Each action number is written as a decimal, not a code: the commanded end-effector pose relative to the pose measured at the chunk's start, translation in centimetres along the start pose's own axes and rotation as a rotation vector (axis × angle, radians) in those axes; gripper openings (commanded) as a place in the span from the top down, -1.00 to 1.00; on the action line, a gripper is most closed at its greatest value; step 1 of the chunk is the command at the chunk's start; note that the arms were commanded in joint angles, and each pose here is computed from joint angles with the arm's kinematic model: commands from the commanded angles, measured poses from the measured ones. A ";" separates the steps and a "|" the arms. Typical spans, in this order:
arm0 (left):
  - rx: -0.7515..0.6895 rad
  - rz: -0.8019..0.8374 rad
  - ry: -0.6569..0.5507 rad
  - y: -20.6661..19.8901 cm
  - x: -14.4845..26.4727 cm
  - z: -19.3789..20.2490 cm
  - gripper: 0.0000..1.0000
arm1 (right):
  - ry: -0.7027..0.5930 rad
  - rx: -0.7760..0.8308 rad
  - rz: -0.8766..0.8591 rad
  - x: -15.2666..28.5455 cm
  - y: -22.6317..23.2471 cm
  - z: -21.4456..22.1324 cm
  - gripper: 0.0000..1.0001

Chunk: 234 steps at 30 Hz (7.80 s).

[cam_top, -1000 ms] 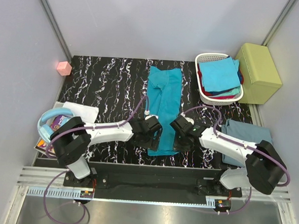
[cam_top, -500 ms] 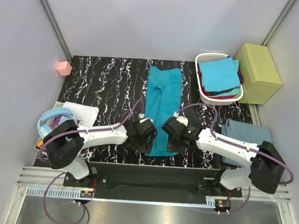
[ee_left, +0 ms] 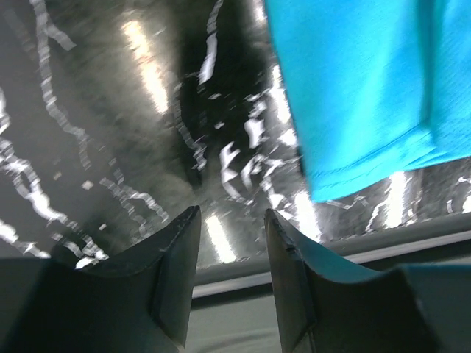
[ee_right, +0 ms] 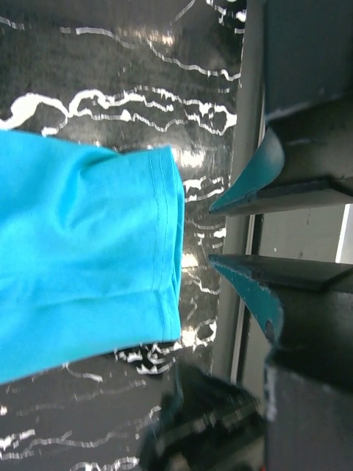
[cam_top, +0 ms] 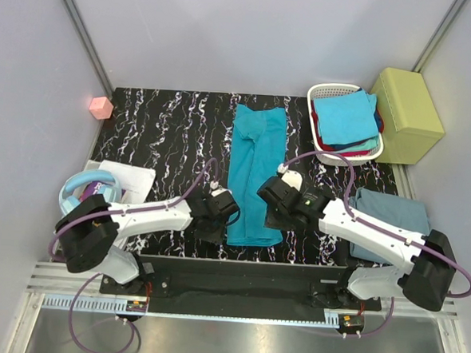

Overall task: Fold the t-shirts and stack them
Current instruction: Grab the bottom of the folded rectangular tshirt with both arms, then fold the folded rectangular tshirt in 1/3 of the way

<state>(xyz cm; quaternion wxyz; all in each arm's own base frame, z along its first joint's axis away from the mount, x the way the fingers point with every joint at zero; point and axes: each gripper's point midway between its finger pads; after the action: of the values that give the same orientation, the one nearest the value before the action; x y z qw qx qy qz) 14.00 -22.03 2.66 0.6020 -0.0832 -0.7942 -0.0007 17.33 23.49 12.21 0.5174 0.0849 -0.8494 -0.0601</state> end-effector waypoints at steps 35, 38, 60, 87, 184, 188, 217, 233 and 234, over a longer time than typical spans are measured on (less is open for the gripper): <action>0.083 0.121 -0.151 -5.1 -0.3 -5.8 -0.54 | 0.237 -0.066 0.173 -8.1 -6.3 6.0 0.06; 0.086 0.125 -0.139 -5.1 -0.5 -5.5 -0.52 | 0.244 -0.060 0.178 -8.4 -6.3 6.2 0.08; 0.079 0.179 -0.070 -6.9 -1.4 -2.7 -0.36 | 0.267 -0.051 0.191 -9.1 -6.6 6.9 0.12; 0.097 0.134 -0.075 -4.5 0.4 -1.0 -0.26 | 0.205 -0.023 0.226 -8.3 -6.6 4.6 0.03; 0.094 0.111 -0.042 -4.9 -0.9 -0.7 0.81 | 0.217 -0.017 0.219 -8.0 -6.8 5.0 1.00; 0.089 0.113 -0.051 -5.0 -0.1 -1.1 1.00 | 0.222 -0.025 0.214 -7.0 -6.8 4.9 1.00; 0.155 0.165 -0.173 -3.4 9.0 -2.1 1.00 | 0.122 -0.066 0.122 1.7 -5.8 2.9 1.00; 0.152 0.099 -0.292 -4.2 10.3 -8.9 1.00 | 0.015 0.073 0.190 0.0 -2.9 -3.9 1.00; 0.149 0.083 -0.301 -3.7 10.1 -9.8 1.00 | -0.004 0.060 0.183 -0.3 -2.7 -5.1 1.00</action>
<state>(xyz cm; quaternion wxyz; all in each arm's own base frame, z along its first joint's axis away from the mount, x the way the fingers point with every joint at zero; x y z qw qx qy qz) 16.51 -25.49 14.03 0.5136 -0.0826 -0.8470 0.1092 18.52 20.30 12.99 0.5487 0.0276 -0.8355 -0.0113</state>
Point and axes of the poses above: each gripper's point midway between its finger pads, its own x axis back along the fingers, its own y axis along the line the jaws close on, z = x × y, and after that the axes turned 6 degrees about x, right-handed
